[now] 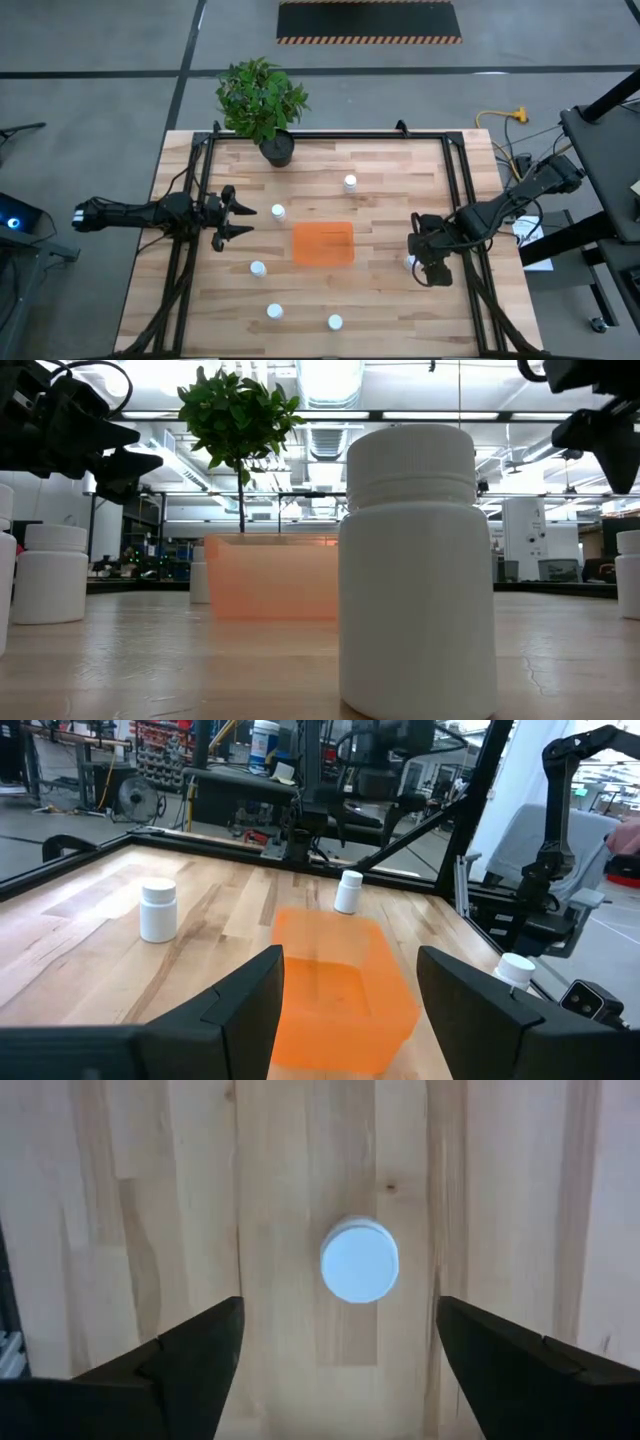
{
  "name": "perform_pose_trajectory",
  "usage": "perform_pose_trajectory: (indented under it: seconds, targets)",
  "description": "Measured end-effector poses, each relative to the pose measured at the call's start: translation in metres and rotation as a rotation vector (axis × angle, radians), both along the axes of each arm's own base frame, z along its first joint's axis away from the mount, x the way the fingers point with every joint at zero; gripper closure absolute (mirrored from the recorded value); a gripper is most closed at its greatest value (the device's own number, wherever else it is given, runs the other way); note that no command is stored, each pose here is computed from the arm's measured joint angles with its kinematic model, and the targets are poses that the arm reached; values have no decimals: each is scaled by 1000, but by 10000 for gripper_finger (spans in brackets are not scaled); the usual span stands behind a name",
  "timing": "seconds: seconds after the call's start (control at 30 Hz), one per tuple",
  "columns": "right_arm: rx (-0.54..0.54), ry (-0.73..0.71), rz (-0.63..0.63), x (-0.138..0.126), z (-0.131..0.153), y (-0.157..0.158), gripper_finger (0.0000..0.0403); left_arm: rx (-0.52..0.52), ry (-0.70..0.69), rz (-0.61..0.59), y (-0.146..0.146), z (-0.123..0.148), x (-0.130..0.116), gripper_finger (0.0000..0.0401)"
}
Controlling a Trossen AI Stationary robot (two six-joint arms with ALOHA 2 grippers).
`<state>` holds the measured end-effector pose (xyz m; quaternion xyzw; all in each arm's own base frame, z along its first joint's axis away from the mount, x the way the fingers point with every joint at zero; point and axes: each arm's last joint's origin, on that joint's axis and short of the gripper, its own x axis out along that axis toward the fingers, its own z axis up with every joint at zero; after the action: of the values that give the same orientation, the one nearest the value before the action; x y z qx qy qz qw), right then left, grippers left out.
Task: Pick and place pill bottles into a basket
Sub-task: Put the white pill bottle into the orange bin
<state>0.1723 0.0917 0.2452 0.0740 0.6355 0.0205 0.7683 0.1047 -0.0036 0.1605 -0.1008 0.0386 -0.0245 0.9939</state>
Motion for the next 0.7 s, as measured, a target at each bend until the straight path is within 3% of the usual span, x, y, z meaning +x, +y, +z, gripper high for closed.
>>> perform_pose_trajectory:
  seconds: [0.53,0.7]
  targets:
    - [-1,-61,-7,2,-31,0,101,0,1,0,0,0,0,189]
    - [-57,-87,-7,2,-33,-2,104,0,1,0,0,0,0,189]
